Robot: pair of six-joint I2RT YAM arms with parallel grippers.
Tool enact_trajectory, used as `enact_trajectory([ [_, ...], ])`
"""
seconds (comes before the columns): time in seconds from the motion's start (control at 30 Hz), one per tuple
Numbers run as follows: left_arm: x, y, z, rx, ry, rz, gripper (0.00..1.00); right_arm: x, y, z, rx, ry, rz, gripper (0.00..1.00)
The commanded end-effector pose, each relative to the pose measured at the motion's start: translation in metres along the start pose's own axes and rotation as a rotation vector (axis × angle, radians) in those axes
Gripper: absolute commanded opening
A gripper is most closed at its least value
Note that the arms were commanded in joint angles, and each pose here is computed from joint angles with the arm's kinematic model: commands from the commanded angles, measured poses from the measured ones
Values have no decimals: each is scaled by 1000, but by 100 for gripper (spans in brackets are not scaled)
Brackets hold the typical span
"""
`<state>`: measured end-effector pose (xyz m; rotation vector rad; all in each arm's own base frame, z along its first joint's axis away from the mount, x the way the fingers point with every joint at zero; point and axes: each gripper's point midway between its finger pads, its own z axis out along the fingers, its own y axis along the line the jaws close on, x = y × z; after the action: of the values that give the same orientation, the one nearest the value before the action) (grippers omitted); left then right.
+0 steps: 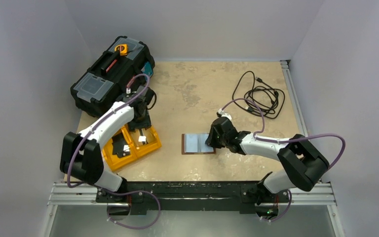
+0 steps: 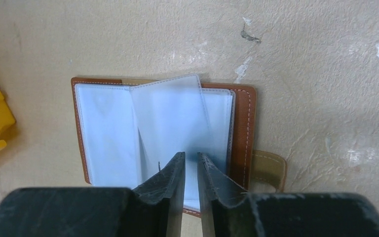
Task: Take the credit cards out of the card holder
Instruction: Place the credit card in the storage box, then remove the credit card from the card holder.
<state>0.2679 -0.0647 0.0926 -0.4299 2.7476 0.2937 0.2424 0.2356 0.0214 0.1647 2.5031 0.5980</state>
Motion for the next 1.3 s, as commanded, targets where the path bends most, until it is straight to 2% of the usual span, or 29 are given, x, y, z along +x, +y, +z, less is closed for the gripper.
enact_trajectory([
  [0.0,-15,-17,-35,194,-82,-13,50,6,-14,-9,127,23,-94,18],
  [0.07,-13,-25,-47,278,-88,-4,55,5,1,-10,121,15,-124,21],
  [0.3,4,-41,-78,478,-92,9,58,13,50,-4,121,14,-216,31],
  [0.63,27,-55,-89,560,-80,75,59,9,50,6,236,-1,-261,54],
  [1.0,33,-61,-89,583,-72,74,59,-1,76,3,222,-31,-297,55],
  [1.27,36,-61,-86,580,-61,75,59,18,61,19,257,23,-300,54],
])
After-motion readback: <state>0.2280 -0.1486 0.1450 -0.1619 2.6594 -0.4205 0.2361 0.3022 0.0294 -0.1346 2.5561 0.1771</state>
